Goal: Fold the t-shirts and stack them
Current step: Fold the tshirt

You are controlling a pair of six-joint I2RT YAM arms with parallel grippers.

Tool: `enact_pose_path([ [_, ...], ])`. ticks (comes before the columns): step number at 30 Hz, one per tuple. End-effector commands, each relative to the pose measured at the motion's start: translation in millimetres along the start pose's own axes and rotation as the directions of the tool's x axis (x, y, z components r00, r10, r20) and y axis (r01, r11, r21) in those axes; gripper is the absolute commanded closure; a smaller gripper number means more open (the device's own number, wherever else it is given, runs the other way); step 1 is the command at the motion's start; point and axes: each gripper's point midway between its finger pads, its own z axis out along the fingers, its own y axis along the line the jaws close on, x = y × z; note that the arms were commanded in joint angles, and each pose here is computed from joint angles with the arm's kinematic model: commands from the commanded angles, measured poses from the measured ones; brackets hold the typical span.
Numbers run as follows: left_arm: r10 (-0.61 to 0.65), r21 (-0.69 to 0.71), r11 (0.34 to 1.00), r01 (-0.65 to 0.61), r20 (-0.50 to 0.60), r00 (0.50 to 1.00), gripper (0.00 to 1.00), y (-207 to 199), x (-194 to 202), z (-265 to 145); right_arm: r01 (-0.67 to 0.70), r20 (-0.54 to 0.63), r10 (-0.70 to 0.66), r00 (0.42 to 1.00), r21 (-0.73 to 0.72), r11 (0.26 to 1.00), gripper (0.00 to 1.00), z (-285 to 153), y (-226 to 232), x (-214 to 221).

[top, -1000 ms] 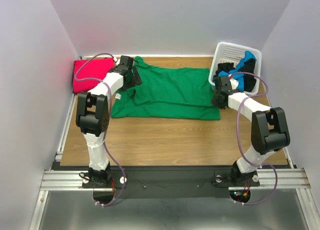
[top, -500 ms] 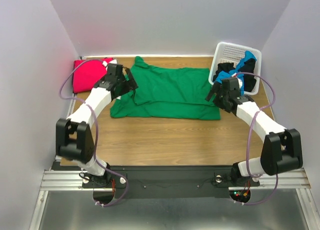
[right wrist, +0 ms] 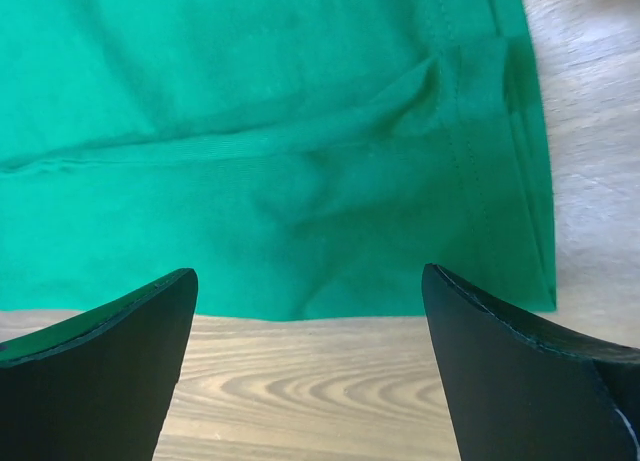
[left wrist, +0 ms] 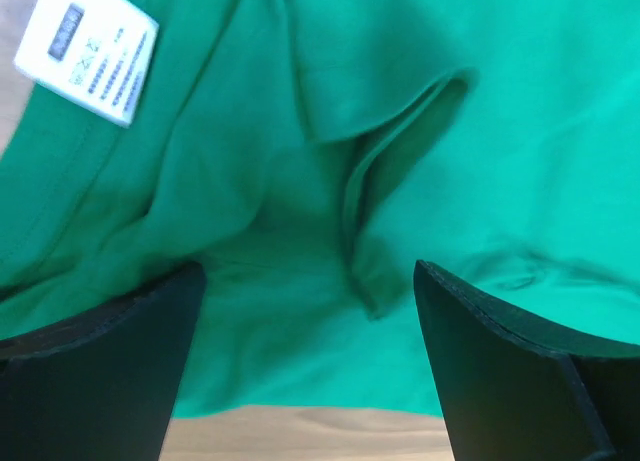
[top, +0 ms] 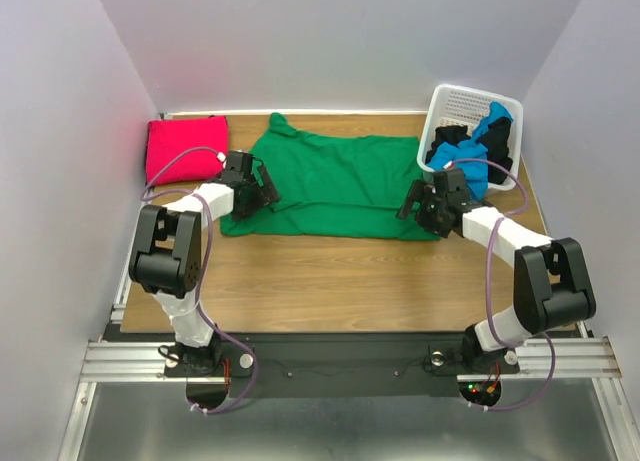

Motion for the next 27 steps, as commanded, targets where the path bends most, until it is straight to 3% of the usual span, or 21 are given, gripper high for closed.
enact_pose_path([
  [1,-0.04,-0.005,0.999,0.041,0.05,0.998,0.01,11.0,-13.4,-4.6,0.037,0.016,-0.036,0.999,-0.048,0.998,0.0,11.9,6.9,3.2],
  [9,-0.072,-0.072,0.995,0.076,0.064,0.995,0.02,46.3,15.1,-22.8,0.018,-0.061,-0.018,0.998,-0.001,1.0,0.0,22.9,-29.8,54.4],
  [17,-0.098,-0.061,0.993,0.103,0.08,0.992,0.02,58.2,35.2,-49.1,-0.027,-0.071,0.024,0.997,-0.033,0.999,0.0,-5.7,-47.0,90.3],
  [22,-0.22,-0.146,0.963,0.225,0.048,0.974,0.02,86.9,74.7,-64.4,-0.06,-0.094,0.053,0.994,-0.068,0.996,0.0,-26.8,-53.7,113.4],
  [27,-0.302,-0.133,0.941,0.31,0.079,0.95,0.02,100.4,97.5,-87.4,-0.1,-0.098,0.086,0.991,-0.139,0.985,0.0,-47.9,-50.1,127.4],
])
